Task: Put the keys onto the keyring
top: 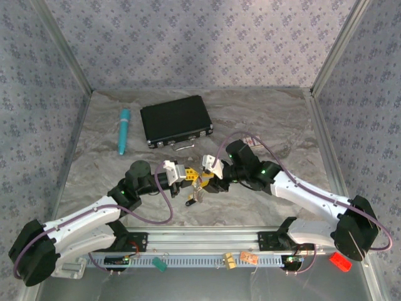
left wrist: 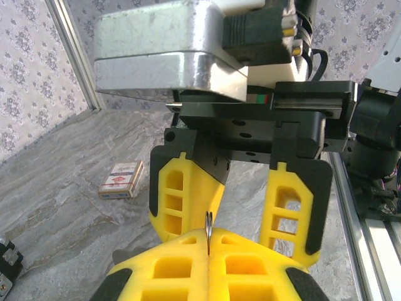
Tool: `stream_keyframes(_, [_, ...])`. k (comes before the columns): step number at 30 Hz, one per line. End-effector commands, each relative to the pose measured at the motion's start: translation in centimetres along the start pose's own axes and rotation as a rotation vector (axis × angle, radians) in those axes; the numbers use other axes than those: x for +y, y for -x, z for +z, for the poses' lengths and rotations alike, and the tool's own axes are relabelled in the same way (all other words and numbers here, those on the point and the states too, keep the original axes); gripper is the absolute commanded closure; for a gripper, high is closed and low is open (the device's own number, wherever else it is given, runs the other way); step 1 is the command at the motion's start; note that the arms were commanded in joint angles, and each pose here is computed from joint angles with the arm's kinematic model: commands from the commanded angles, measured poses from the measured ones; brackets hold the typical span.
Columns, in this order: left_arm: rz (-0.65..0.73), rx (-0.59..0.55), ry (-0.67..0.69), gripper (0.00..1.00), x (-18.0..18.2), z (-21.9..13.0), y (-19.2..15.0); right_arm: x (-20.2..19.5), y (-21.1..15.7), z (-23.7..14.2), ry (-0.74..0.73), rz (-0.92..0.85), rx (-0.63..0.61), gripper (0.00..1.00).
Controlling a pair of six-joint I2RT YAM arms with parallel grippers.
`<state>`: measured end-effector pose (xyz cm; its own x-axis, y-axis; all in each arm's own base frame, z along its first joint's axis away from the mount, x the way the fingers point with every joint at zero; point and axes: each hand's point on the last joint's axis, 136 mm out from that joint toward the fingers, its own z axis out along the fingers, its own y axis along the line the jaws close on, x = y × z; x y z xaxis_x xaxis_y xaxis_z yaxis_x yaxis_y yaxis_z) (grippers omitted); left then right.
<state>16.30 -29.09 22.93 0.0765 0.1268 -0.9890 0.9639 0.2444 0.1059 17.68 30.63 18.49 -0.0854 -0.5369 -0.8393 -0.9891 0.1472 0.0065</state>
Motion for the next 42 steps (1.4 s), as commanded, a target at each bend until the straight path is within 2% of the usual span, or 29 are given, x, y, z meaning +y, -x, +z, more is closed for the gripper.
stream_keyframes(1, [0.017,-0.055,0.002,1.00,0.0,-0.1,1.8,-0.6,0.3,0.2,-0.037,-0.002,-0.020,0.60])
stream_keyframes(7, [0.013,-0.053,0.003,1.00,0.0,-0.1,1.8,-1.1,0.7,0.6,-0.061,-0.011,-0.032,0.69])
stream_keyframes(14, [0.011,-0.034,0.025,1.00,0.3,-0.3,1.5,-1.4,0.7,-0.1,-0.086,-0.030,-0.007,0.93])
stream_keyframes(17, [0.006,-0.008,0.038,1.00,0.6,-0.2,1.1,-1.4,1.1,-0.9,-0.098,-0.047,0.003,0.98])
stream_keyframes(26, [0.001,0.041,0.033,1.00,0.6,0.0,0.2,-1.8,2.9,-2.6,-0.147,-0.095,-0.004,1.00])
stream_keyframes(32, [-0.001,0.075,0.037,1.00,0.7,0.0,-0.4,-1.8,2.8,-2.9,-0.155,-0.105,0.013,1.00])
stream_keyframes(33, [-0.004,0.081,0.040,0.94,0.8,0.1,-0.4,-1.9,3.0,-3.1,-0.161,-0.108,0.009,1.00])
stream_keyframes(36, [-0.012,0.083,0.063,0.55,1.1,0.0,-0.5,-2.1,3.4,-3.4,-0.179,-0.118,0.003,1.00])
stream_keyframes(39, [-0.026,0.063,0.137,0.30,2.1,-0.6,-0.3,-2.3,3.7,-3.5,-0.190,-0.130,0.002,1.00])
stream_keyframes(40, [-0.032,0.055,0.184,0.15,2.8,-1.0,-0.2,-2.4,3.8,-3.4,-0.190,-0.133,0.003,1.00])
stream_keyframes(42, [-0.040,0.043,0.281,0.07,4.0,-2.2,-0.2,-2.5,3.8,-3.2,-0.189,-0.141,0.011,1.00])
